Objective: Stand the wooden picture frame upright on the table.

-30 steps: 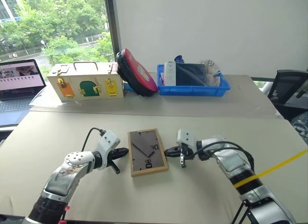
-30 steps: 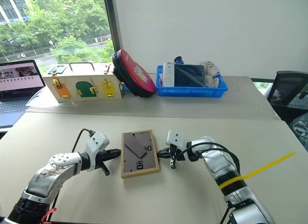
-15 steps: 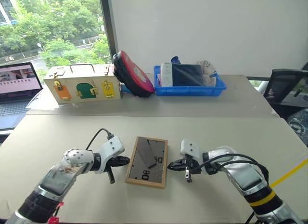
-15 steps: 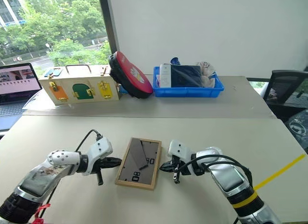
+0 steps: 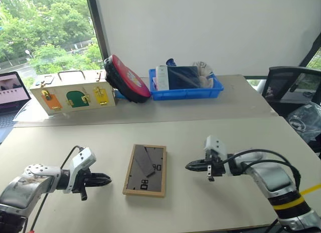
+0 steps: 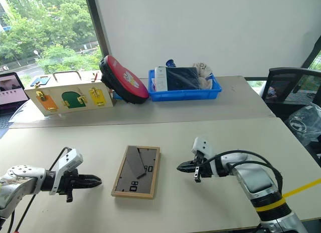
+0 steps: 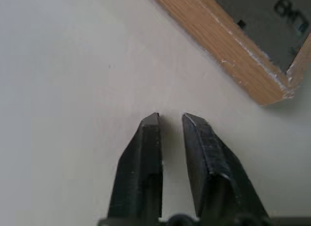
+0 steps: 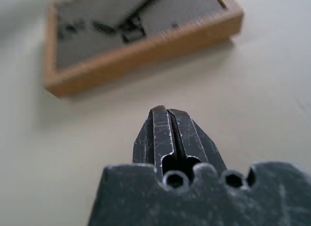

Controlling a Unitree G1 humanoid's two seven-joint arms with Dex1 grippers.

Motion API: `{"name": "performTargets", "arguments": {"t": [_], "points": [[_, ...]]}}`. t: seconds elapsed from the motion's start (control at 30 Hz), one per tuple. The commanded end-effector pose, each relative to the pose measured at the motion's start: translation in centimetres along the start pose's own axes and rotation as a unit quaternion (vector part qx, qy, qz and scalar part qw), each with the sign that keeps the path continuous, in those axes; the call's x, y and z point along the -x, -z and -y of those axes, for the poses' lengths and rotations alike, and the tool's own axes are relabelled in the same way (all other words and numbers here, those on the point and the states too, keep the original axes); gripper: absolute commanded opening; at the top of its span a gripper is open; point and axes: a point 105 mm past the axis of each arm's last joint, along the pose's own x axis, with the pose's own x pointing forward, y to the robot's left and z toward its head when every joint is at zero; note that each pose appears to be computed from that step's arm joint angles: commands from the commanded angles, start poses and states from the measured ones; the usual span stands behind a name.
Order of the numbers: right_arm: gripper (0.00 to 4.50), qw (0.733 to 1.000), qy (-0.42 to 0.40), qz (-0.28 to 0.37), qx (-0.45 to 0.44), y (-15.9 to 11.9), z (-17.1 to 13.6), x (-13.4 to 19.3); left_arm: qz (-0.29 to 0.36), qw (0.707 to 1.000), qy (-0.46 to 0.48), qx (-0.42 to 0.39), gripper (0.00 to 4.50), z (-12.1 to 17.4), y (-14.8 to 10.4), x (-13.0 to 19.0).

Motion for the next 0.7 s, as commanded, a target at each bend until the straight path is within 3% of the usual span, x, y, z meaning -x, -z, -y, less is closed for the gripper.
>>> {"name": "performTargets", "arguments": {"t": [0.03,0.2,0.43,0.7], "points": [[0.00,0.999,-0.004,0.016,-0.029,-0.6,-0.4,0.9,0.082,0.994,0.032,0.069,2.67,0.7,-2.5,1.4],[0.00,0.999,0.020,0.007,-0.041,-0.1,0.7,-0.6,0.126,0.982,0.074,0.118,4.40,1.5,-4.2,0.7],[0.00,0.999,0.008,-0.006,-0.049,0.4,2.1,-2.9,0.055,0.985,0.104,0.129,4.47,3.6,-2.6,-5.1],[0.00,0.999,-0.009,-0.007,-0.039,0.3,2.9,-4.8,0.023,0.985,0.124,0.118,4.47,4.3,-2.1,-6.9]]}}
